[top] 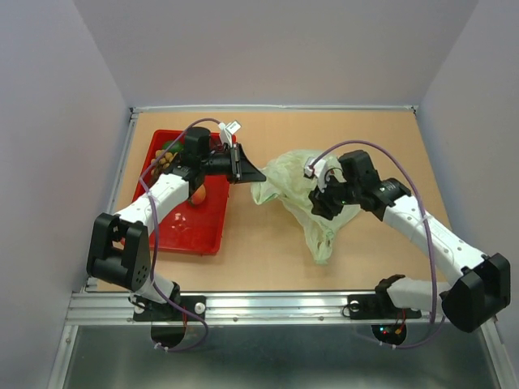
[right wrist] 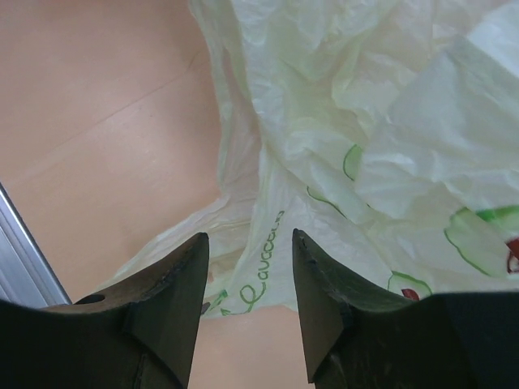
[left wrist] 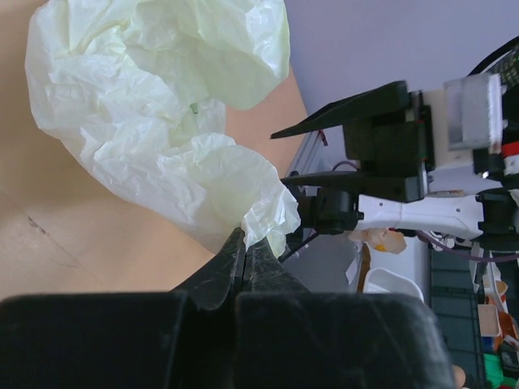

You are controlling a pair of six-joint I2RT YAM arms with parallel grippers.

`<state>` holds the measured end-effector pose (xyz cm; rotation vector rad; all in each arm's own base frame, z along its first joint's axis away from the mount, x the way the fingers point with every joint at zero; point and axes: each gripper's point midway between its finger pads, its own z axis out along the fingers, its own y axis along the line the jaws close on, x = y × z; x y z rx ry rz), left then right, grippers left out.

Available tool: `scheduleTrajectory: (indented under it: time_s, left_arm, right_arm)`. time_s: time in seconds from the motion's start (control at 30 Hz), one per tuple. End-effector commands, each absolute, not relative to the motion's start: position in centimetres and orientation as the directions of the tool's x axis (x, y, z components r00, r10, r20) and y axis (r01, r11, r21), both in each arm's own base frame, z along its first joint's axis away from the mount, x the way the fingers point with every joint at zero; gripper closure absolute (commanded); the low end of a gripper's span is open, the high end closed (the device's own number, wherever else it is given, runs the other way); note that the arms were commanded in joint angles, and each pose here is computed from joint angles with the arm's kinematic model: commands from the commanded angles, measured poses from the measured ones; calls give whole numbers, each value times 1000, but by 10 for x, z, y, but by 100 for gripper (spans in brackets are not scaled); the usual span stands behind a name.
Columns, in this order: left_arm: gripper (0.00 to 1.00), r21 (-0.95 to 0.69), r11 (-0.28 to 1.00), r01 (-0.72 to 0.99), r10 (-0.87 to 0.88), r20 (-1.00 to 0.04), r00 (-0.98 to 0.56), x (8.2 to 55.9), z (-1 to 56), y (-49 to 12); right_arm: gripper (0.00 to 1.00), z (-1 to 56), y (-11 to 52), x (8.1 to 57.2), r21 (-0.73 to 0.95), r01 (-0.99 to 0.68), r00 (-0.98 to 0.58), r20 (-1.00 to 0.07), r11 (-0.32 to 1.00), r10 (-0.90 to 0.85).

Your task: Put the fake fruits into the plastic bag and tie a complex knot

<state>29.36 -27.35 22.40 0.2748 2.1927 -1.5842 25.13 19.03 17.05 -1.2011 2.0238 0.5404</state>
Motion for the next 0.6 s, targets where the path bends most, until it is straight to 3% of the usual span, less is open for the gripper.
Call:
scheduleTrajectory:
  time_s: [0.0,0.17,0.3,0.57]
  left_arm:
    - [99,-854,247,458,-82,-489,-868,287,255,-277]
    - [99,-862,232,451,-82,-479,-874,287,256,-278]
    - [99,-870,217,444,-84,-470,-879,286,258,-279]
    - [98,-877,197,439,-83,-461,-884,283,258,-279]
  right_arm:
    - [50,164,210,260,-91,-878,-249,-751,469,-612]
    - [51,141,226,269,-139,-854,-248,-739,501,-627]
    - [57,132,223,293,-196,-795,-271,-732,574,-625]
    - [52,116,216,311,-235,-728,-321,-714,644,-623]
